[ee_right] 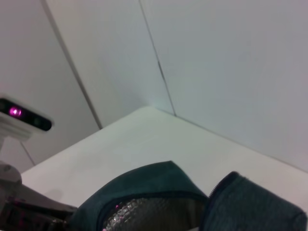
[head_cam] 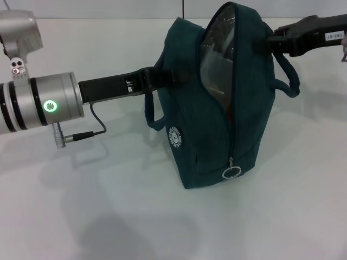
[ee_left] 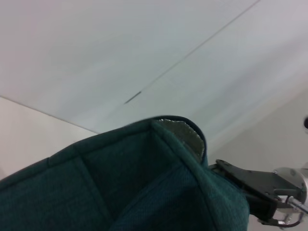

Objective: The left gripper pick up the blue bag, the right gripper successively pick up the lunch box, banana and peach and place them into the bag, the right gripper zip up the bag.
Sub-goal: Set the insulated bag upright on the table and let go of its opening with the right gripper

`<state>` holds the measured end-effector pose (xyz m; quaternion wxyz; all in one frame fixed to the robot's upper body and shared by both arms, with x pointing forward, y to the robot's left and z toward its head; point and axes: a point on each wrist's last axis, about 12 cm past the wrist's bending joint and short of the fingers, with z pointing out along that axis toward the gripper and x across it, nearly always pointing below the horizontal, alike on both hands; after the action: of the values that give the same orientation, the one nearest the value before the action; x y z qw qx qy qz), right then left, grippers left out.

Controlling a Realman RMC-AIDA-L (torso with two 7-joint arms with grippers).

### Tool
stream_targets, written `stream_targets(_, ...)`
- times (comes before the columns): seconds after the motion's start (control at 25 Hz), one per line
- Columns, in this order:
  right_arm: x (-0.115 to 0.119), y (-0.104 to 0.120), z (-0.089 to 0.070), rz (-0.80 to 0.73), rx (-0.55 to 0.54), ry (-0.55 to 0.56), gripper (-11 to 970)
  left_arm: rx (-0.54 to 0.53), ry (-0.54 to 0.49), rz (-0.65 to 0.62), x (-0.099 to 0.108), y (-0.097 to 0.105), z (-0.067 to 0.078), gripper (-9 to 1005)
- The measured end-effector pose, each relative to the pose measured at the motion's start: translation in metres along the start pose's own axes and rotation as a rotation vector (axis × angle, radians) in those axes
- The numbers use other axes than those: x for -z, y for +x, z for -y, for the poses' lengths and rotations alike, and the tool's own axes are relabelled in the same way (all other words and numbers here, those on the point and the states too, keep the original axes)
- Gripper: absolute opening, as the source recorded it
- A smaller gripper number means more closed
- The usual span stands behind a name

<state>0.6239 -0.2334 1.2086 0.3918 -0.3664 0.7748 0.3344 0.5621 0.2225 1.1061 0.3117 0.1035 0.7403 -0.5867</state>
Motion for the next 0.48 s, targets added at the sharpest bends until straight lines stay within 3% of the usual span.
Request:
stream_targets(0.08, 0.007, 0.004, 0.002, 0.029, -0.003, 0.005, 57, 0.002, -0.004, 0.004, 0.001, 0.001, -0.001, 61)
stream_targets(0.28, 0.013, 0.008, 0.001, 0.072, 0.016, -0.007, 187, 0.01, -0.01, 0.016, 0.005, 0.003, -0.002, 61)
stream_targets(0.4, 0.017, 0.011, 0.001, 0.075, 0.021, -0.014, 407, 0.011, -0.012, 0.036, 0.009, 0.005, -0.004, 61)
stream_targets(0.48, 0.019, 0.012, 0.001, 0.074, 0.02, -0.014, 490, 0.016, -0.015, 0.051, 0.012, 0.007, -0.005, 61)
